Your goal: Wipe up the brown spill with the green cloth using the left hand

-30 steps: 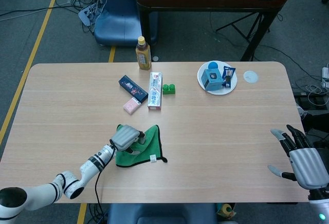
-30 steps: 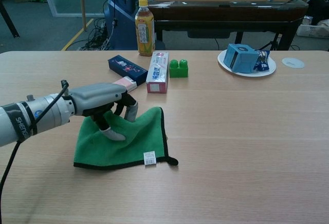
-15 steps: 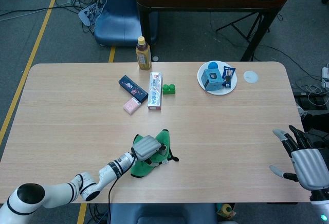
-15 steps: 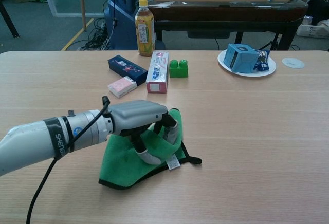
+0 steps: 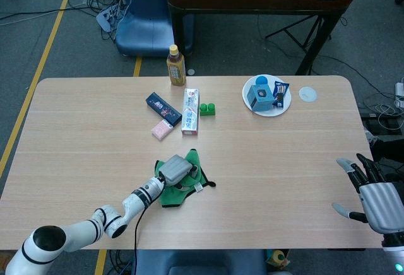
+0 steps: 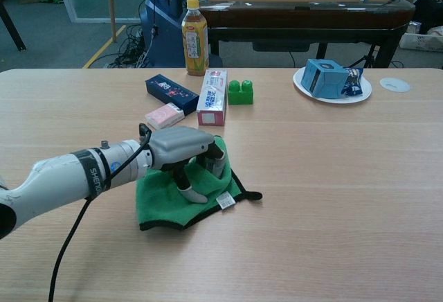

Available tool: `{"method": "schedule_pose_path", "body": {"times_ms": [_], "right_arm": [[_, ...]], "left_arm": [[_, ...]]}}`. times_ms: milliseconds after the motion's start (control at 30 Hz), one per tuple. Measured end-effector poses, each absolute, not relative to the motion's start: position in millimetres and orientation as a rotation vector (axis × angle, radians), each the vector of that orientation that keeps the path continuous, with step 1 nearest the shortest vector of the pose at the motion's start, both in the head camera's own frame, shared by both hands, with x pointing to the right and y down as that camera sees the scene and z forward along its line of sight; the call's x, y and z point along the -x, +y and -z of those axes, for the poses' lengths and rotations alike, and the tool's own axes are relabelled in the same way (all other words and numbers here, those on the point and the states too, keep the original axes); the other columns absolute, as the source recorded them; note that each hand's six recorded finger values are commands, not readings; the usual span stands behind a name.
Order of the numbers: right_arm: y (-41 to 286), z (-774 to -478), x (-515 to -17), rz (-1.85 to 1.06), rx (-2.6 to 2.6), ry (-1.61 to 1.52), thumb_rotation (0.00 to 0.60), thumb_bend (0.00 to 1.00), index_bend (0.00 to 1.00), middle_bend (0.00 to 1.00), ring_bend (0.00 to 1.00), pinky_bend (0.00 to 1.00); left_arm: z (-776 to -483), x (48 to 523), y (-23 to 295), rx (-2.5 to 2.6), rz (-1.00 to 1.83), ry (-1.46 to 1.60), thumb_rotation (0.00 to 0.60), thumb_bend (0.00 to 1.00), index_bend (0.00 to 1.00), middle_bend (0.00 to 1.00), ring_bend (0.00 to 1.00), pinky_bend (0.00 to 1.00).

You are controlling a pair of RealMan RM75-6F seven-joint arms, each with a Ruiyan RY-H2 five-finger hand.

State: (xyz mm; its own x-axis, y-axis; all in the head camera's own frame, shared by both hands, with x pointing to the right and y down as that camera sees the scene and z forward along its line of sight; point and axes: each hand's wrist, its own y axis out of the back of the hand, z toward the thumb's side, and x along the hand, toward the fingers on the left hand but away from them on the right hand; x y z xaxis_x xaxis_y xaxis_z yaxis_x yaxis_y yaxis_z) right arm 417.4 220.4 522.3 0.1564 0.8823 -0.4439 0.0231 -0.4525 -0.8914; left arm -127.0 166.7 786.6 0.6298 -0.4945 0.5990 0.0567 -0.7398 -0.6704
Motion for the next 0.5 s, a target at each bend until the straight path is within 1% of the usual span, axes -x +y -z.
{"method": "schedule_pose_path", "body": {"times_ms": [167, 267, 500], "right_arm": [[219.6, -523.0, -415.2, -1.389, 1.661, -0.878, 0.600, 0.18, 0.08, 0.20, 0.04, 0.09], [219.0, -523.4, -413.4, -1.383, 1.665, -0.877, 0.600, 0.18, 0.08, 0.20, 0.04, 0.09], [218.0, -524.5, -411.0, -1.373, 1.673, -0.874, 0.600, 0.18, 0.08, 0.20, 0.04, 0.09]], "left_arm": [[-791.2, 149.6, 150.8, 2.112, 1.129, 0.361, 0.600, 0.17, 0.48, 0.48, 0.55, 0.74], [-793.1, 170.8, 137.0, 2.054, 1.181, 0.377, 0.600, 0.17, 0.48, 0.48, 0.55, 0.74], [-792.4, 201.4, 117.8, 2.016, 1.267, 0.442, 0.600, 0.17, 0.47, 0.48, 0.55, 0.74]]}}
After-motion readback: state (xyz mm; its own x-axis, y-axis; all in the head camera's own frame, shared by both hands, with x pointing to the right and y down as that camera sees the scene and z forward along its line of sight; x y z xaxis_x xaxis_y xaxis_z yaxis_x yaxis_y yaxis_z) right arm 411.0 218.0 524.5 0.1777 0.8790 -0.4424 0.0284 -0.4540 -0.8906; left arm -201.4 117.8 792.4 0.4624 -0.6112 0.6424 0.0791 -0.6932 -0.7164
